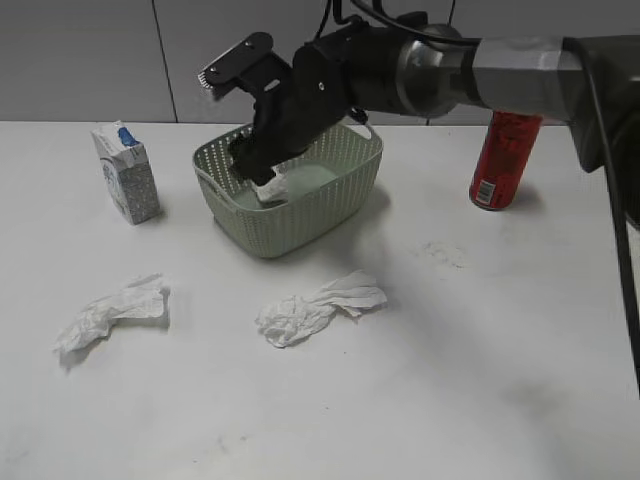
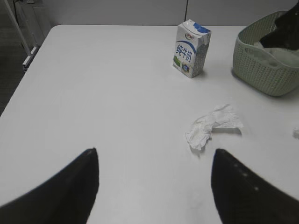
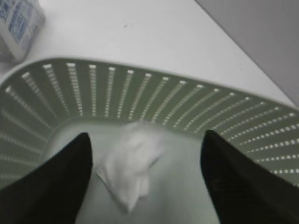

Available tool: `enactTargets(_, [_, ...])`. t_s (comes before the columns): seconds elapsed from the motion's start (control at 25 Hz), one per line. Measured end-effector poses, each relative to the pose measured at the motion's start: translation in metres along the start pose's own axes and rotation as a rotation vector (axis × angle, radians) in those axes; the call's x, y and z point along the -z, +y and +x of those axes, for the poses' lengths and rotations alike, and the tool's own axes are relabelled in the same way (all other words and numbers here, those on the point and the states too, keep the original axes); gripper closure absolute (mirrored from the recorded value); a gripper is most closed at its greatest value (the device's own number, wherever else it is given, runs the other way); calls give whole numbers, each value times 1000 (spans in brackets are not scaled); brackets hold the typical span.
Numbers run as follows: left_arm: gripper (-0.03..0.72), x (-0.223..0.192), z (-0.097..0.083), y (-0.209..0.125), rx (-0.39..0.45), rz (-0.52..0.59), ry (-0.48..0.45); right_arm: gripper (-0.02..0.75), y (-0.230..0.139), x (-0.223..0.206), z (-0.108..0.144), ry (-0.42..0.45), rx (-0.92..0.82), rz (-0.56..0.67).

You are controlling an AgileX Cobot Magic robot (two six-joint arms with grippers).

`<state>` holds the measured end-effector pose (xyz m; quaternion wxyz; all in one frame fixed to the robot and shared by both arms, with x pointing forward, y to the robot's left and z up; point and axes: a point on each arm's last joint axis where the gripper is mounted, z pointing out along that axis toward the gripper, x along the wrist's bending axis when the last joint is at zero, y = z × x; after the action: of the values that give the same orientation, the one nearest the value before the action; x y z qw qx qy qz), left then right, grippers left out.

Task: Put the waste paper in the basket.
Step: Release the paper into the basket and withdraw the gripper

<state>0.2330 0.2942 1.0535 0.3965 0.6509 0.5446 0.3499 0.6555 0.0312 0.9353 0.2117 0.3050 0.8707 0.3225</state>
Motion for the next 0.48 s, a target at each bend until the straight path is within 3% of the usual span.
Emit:
enactTargets(0.12, [122,0,0,0,0,0,1,98,-3,-2,1,7,-2,27])
enactTargets(0.48, [122,0,0,0,-1,0,1,86,9,16,-1,24,-120,34])
